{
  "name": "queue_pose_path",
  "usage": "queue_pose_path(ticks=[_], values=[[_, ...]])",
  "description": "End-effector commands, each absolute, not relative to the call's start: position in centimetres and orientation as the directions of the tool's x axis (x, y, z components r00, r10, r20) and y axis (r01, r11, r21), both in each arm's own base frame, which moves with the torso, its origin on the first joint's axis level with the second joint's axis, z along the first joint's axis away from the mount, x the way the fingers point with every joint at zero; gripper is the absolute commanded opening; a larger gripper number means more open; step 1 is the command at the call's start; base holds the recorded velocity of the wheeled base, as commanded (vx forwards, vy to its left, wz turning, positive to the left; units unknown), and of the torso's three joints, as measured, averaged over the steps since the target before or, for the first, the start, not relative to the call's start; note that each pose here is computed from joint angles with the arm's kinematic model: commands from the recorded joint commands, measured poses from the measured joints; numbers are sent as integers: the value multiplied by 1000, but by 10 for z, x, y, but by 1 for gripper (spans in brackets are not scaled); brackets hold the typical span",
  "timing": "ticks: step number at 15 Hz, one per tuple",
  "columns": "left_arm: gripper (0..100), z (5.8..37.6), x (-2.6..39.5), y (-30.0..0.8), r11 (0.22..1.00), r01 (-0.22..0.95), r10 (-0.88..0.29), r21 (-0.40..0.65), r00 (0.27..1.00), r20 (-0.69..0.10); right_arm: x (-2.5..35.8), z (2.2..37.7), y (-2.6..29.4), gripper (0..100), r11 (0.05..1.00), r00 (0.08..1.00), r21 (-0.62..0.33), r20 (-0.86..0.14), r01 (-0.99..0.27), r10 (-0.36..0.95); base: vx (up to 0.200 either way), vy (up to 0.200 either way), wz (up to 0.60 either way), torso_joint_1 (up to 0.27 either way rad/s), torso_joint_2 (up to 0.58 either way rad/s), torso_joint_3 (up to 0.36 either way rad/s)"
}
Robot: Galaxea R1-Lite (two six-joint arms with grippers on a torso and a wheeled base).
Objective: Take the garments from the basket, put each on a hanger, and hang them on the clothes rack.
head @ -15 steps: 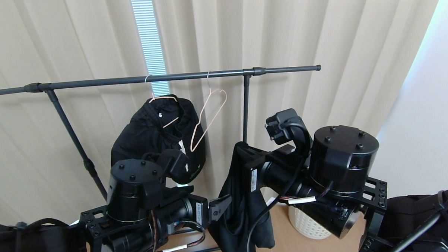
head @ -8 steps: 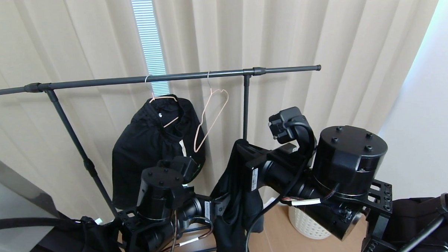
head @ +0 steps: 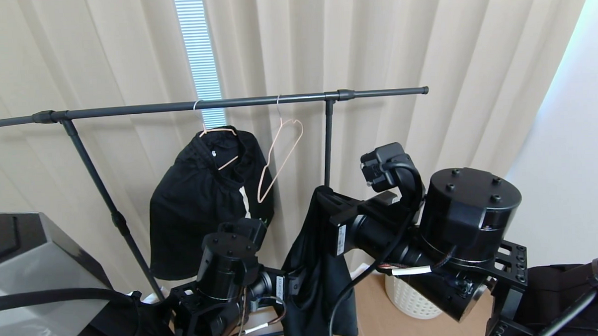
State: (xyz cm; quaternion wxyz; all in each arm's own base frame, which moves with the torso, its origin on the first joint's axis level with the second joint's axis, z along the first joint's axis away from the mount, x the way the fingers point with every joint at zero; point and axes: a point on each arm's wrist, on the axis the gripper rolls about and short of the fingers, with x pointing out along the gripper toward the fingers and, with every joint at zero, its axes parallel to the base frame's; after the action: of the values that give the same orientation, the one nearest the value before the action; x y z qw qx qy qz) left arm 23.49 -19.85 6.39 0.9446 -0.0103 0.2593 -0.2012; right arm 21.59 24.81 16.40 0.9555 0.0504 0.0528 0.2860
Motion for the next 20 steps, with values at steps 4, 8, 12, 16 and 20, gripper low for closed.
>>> queue_pose_path(ticks=[4,8,12,16,20], values=[[100,63,235,-196,921,370,-378,-117,785,-490,218,173,239,0,842,845,131,-49,-523,533,0,0,0,0,0,0],[100,67,245,-186,941,323,-332,-103,816,-473,219,170,232,0,851,852,125,-62,-511,521,0,0,0,0,0,0],[100,72,250,-189,938,325,-343,-119,830,-439,212,167,239,0,833,832,121,-72,-540,550,0,0,0,0,0,0],[100,77,252,-193,933,335,-360,-133,843,-400,203,162,245,0,814,811,118,-88,-569,579,0,0,0,0,0,0],[100,77,251,-194,930,341,-368,-139,841,-396,197,160,249,0,798,793,115,-97,-591,602,0,0,0,0,0,0]])
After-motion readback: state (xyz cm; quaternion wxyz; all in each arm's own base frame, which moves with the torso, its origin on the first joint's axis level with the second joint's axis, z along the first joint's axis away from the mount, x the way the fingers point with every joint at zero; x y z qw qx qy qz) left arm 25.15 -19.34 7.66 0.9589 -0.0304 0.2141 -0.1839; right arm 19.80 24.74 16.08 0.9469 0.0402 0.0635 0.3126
